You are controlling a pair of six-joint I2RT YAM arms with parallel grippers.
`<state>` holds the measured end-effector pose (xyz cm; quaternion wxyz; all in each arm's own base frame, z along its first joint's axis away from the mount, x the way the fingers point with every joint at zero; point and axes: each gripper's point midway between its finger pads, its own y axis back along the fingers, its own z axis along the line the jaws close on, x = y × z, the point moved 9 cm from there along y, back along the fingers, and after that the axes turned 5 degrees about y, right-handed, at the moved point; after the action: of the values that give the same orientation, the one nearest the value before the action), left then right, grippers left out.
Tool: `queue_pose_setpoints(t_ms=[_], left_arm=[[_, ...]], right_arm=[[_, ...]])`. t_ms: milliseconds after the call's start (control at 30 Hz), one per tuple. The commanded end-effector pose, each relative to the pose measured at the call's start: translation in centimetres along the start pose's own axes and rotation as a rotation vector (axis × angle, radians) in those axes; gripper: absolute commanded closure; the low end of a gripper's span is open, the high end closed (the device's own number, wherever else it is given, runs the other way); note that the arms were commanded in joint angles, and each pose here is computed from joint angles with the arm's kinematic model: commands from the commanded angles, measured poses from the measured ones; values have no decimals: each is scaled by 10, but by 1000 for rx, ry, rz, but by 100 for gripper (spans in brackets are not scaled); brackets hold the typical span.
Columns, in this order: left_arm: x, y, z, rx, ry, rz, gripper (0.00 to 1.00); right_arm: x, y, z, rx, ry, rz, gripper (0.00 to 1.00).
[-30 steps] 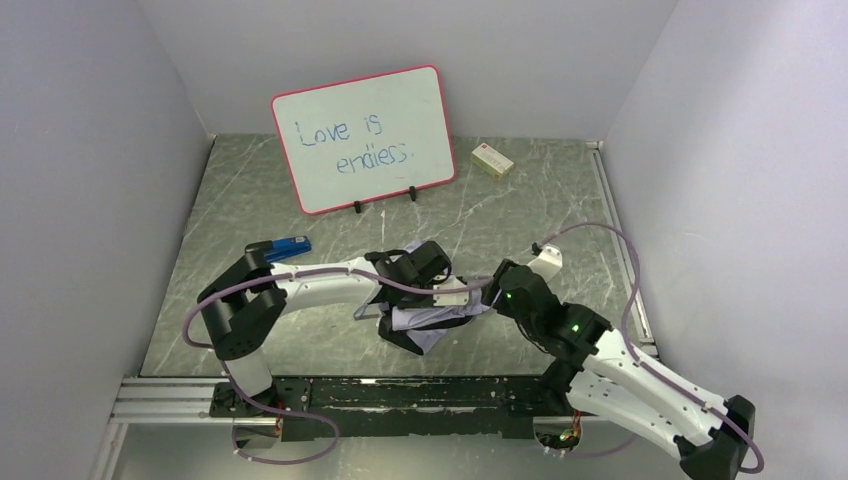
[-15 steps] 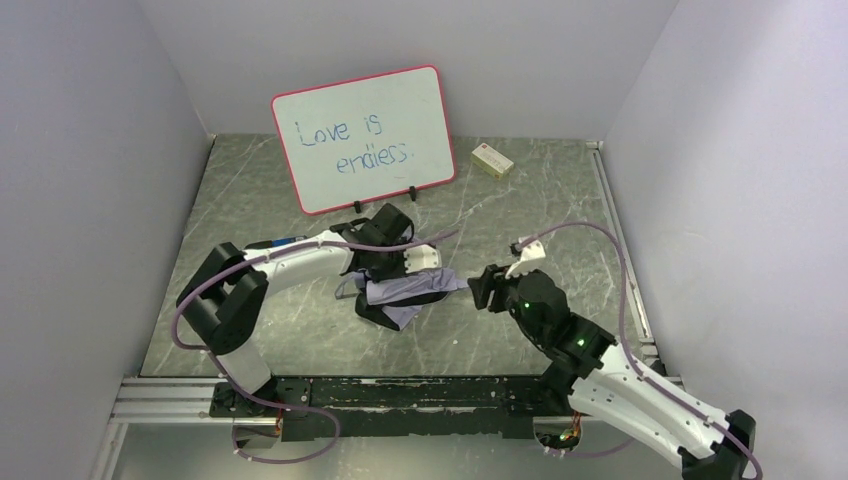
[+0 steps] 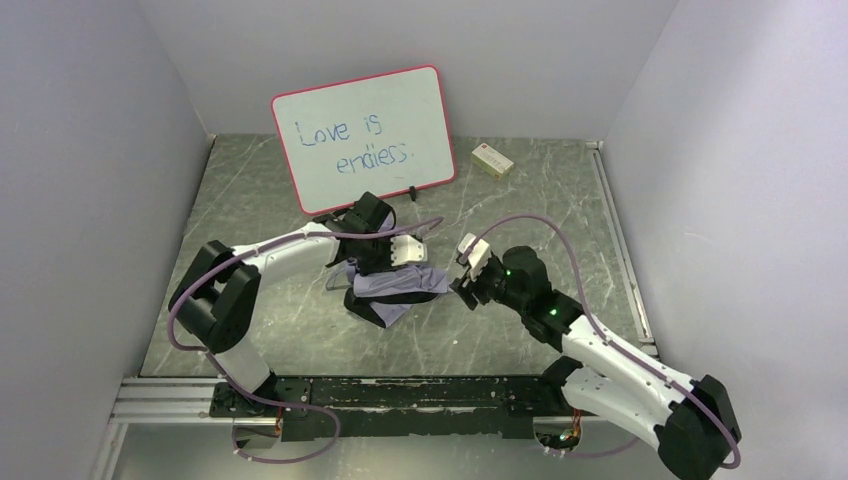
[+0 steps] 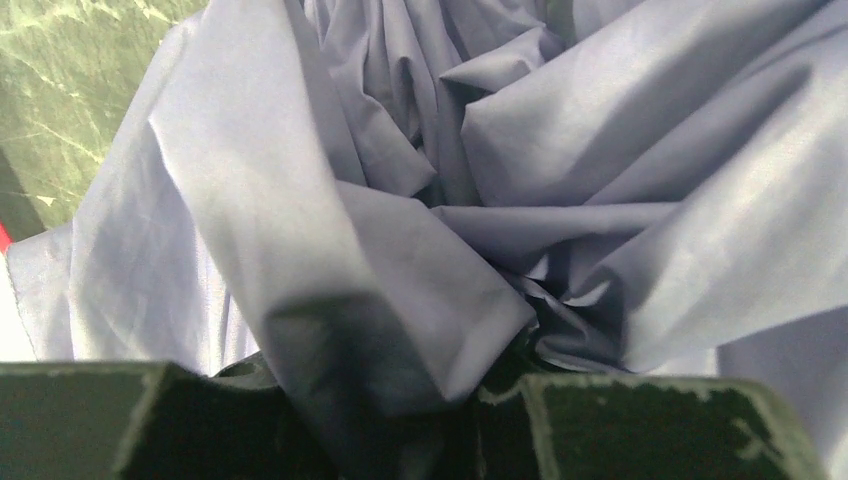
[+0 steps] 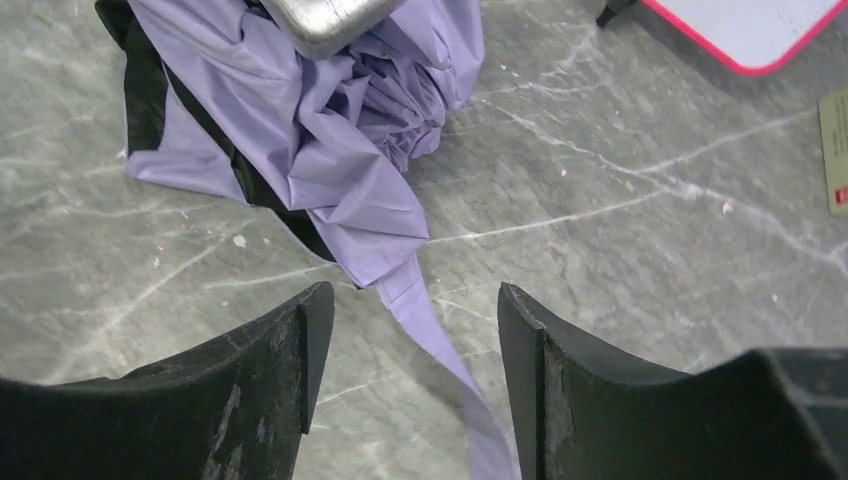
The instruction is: Put away the umbrella
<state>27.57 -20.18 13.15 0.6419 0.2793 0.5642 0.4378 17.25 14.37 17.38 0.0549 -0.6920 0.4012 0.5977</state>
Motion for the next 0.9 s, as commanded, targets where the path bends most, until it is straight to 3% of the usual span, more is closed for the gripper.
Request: queue_pose_setpoints(t_ms=[0, 300, 633, 867], left_arm=[[-6, 6, 0, 19, -42, -80, 92], [-7, 8, -1, 40, -40, -107, 92], [-8, 8, -1, 40, -39, -117, 92], [-7, 9, -2, 32, -40, -117, 91]], right_arm=[[9, -9, -2, -177, 186, -66, 36], [36, -23, 10, -319, 296, -30, 37], [50, -39, -1, -278, 367, 98, 41], [57, -49, -2, -261, 379, 115, 44]])
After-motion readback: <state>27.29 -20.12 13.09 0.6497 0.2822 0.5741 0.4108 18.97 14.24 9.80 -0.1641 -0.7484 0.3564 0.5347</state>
